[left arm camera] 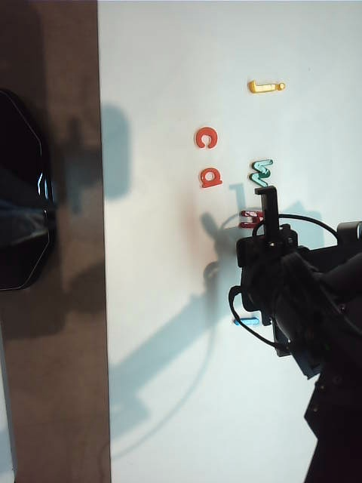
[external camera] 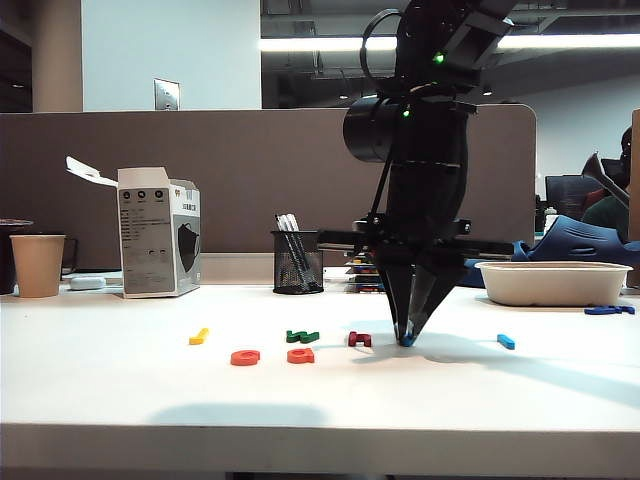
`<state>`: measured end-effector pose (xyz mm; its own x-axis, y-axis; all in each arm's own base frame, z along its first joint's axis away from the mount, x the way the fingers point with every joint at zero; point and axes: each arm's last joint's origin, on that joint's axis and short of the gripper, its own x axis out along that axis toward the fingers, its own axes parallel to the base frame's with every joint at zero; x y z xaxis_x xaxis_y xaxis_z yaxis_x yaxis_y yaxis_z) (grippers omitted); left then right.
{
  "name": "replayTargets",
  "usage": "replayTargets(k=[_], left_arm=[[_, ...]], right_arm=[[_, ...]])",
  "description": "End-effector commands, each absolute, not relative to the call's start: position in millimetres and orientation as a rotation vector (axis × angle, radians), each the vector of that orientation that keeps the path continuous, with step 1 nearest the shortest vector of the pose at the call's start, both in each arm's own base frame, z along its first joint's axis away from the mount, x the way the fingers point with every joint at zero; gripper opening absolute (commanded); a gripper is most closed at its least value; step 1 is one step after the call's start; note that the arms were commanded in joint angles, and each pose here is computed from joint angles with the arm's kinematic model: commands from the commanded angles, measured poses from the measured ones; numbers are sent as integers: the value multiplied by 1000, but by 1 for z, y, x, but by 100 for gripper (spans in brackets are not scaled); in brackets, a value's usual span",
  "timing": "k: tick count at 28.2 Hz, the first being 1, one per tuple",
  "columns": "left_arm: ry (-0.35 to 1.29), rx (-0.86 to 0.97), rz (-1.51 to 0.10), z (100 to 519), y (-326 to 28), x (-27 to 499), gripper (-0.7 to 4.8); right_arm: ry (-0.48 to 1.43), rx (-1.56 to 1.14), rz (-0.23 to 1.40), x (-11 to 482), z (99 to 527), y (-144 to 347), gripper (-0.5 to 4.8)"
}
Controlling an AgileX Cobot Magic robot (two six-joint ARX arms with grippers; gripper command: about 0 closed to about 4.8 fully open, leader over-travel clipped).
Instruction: Select the appropriate letters from the row of letter magnets placed on the table to arrange into the word "car".
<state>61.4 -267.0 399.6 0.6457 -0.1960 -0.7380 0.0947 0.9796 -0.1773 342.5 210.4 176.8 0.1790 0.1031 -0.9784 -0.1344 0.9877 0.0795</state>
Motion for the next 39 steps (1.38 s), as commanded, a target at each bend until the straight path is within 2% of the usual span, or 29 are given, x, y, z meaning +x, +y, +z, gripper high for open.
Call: replayTargets(k=[1,6,13,18,24,31,39], left_arm=[[847,-119,-163,400,-266,61,-5],[847,-119,-163,400,-266,61,-5],[847,-120,-163,400,-266,61,-5],[847,-120,-163,400,-266,61,-5],[847,-120,-163,400,-266,61,-5],[847,-120,-163,400,-266,61,-5],[847,-120,-163,400,-266,61,-5]], right_arm=[[1394,-46,145,341,173,210,-8],[1384,-34,142,339,182,209,-9],[1303,34,155,325,225,203,-9],[1303,74,182,313,236,213,-9],[1301,66,223,295,233,239,-9],[1356,73,217,284,201,236,-8],[1336,112,240,287,195,239,-9]])
